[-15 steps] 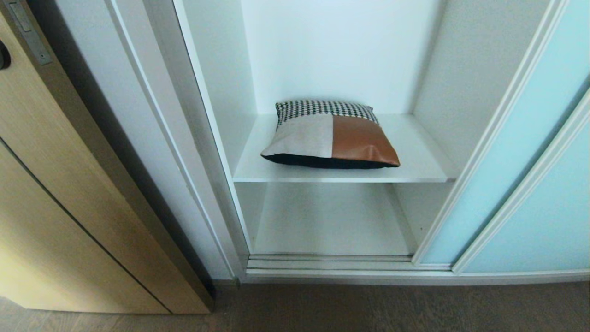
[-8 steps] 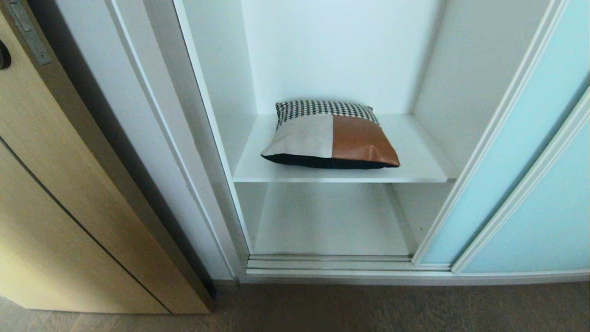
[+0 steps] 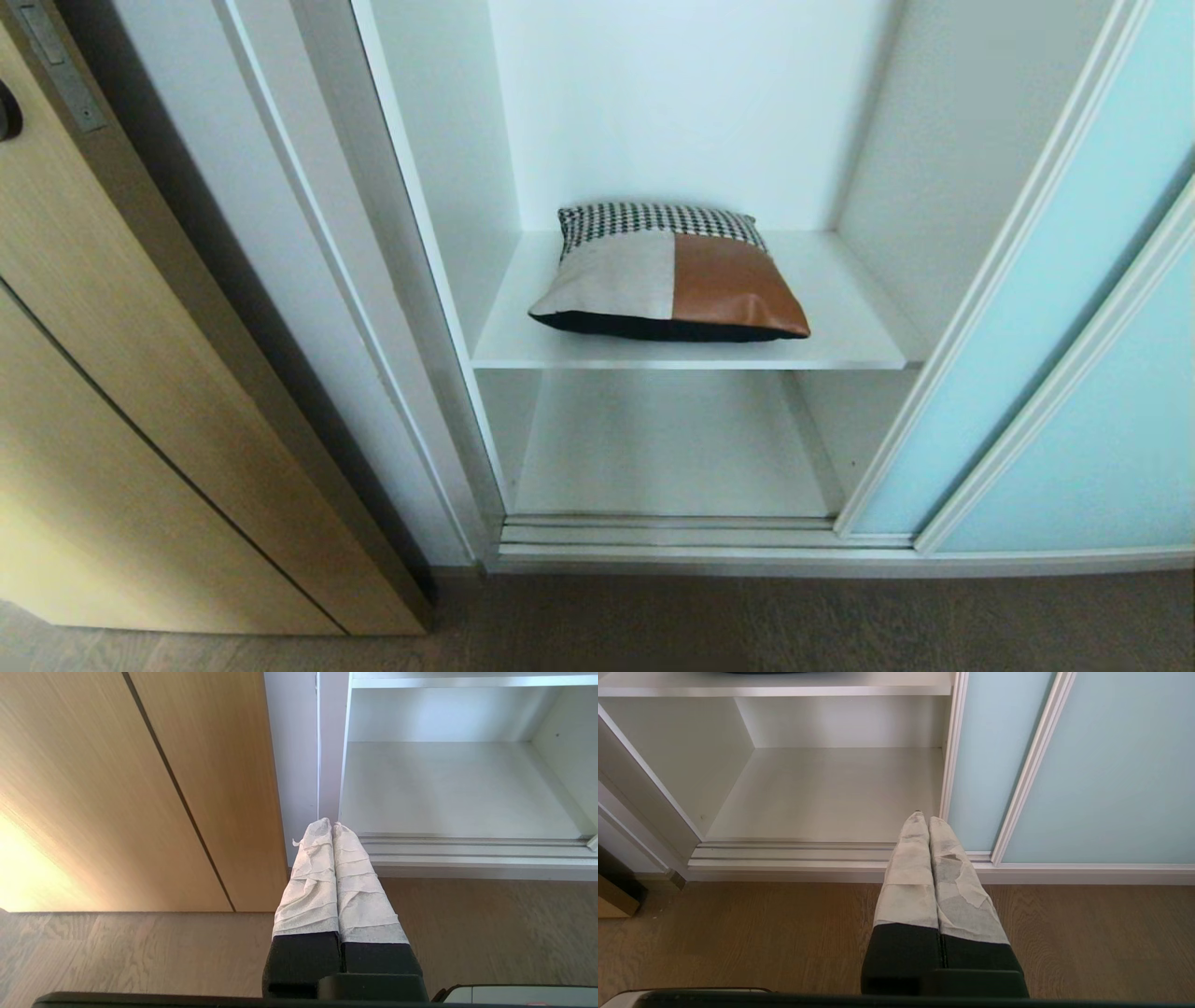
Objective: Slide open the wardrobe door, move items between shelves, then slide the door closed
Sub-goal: Open the door, then place the pillow on the lower shelf
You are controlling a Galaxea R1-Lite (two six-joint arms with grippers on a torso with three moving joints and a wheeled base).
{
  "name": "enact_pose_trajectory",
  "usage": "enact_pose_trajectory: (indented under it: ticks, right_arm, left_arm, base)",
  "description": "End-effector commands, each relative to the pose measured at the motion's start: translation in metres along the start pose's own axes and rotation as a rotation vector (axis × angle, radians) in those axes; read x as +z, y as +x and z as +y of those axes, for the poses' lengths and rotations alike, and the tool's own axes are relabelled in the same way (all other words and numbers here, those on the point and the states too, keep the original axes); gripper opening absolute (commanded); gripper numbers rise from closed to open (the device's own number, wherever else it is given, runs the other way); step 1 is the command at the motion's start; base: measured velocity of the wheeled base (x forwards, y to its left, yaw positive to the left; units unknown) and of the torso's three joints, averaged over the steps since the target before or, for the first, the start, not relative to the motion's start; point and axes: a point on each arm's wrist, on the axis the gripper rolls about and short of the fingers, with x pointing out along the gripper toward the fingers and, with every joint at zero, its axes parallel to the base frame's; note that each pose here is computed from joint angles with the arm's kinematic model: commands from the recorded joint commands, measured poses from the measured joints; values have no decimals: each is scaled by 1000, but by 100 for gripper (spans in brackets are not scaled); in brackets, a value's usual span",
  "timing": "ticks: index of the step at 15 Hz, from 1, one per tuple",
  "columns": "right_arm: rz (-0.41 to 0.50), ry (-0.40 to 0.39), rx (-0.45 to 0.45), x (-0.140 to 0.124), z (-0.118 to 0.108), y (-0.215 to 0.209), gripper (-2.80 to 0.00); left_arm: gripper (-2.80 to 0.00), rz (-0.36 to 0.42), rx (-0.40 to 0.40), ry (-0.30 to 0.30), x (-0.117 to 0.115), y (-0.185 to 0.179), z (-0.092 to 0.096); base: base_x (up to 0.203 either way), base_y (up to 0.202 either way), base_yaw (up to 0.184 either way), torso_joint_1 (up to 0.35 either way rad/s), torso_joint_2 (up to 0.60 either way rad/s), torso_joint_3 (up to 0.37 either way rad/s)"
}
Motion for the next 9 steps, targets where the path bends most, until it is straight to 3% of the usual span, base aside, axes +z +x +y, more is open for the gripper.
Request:
enact_pose_trajectory:
  ticks: [1, 9]
  right_arm:
    - [3, 0, 0, 0, 0, 0, -280]
    - [3, 0, -1, -1, 0, 0, -280]
  left_arm:
    - [-280, 3, 0, 0, 0, 0, 0]
    - [-280, 3, 0, 0, 0, 0, 0]
  base:
    - [0, 0, 0, 0, 0, 0]
    - [0, 0, 0, 0, 0, 0]
